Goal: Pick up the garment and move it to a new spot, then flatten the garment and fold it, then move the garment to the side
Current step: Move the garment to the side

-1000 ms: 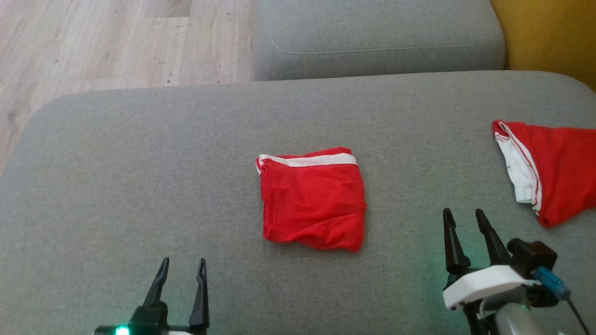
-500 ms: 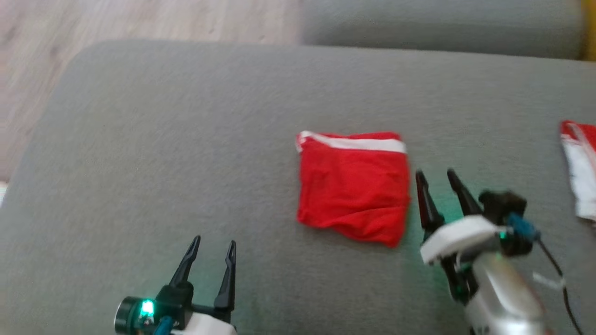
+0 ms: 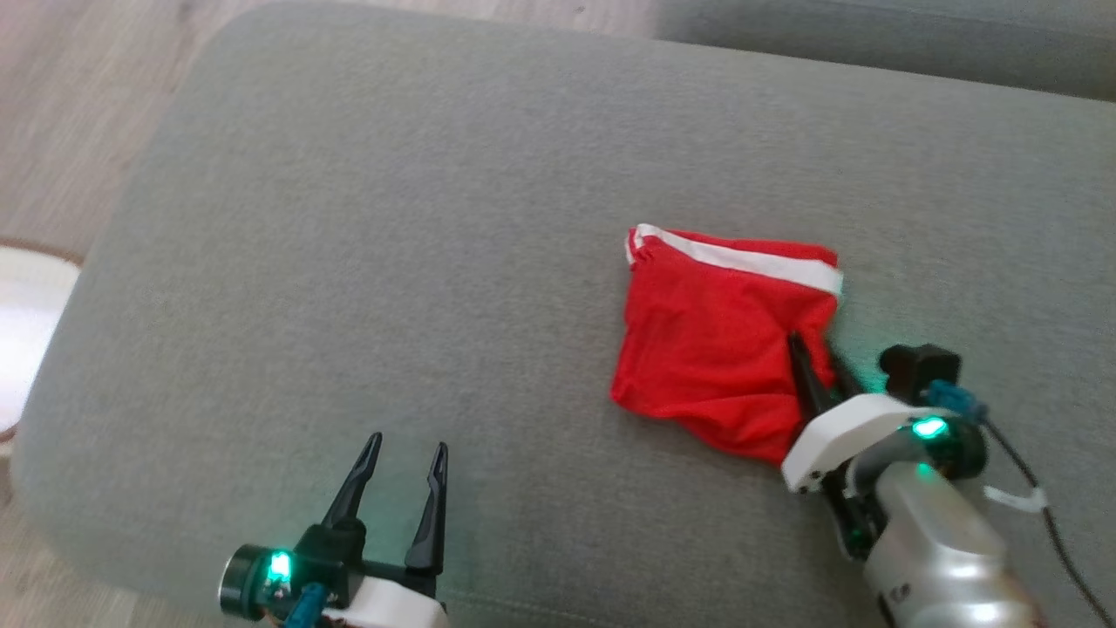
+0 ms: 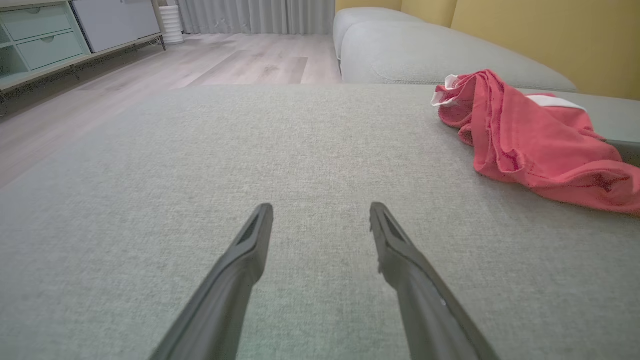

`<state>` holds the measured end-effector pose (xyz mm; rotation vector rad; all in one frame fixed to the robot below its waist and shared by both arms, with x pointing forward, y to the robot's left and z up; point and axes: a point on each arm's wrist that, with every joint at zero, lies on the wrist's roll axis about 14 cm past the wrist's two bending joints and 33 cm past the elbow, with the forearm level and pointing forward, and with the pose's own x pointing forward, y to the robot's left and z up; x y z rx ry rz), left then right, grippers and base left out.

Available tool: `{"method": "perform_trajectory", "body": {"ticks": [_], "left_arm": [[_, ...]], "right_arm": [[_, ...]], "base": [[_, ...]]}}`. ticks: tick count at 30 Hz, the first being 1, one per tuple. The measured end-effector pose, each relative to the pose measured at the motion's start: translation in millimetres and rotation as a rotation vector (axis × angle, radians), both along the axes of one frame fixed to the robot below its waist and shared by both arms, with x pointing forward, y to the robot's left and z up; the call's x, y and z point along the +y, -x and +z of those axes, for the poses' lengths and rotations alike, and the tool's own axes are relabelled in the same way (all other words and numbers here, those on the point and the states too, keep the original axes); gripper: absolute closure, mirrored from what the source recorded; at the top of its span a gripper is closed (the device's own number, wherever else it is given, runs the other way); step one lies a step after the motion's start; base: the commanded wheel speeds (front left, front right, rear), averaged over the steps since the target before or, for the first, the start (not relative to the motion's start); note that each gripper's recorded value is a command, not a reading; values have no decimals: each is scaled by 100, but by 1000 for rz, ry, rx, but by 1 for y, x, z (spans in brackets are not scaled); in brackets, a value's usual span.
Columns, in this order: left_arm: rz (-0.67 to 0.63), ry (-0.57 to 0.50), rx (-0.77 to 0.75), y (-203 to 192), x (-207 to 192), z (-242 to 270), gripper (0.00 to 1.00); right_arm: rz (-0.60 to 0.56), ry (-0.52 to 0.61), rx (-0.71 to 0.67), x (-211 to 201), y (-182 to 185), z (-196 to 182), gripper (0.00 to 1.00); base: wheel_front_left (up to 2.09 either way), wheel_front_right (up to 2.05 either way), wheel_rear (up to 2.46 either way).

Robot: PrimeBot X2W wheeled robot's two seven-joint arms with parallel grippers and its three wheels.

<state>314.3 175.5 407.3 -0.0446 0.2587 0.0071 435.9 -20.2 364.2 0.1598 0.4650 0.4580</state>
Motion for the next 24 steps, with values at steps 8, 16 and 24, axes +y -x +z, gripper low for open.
{"method": "perform_trajectory", "body": {"ticks": [8,16,24], "left_arm": [[-138,23,-45,-22,-39,10,0],[-379,52,-98,-55,-111,23,0],[-666,95,-155,-76,-207,37,0]], "right_arm": [[-136,-11,-68,-48,6,23,100],[-301,10,-112,-115,28,37,100],[-506,30,-118,-186,64,43,100]], "base": [[0,0,0],[0,0,0],[0,0,0]]}}
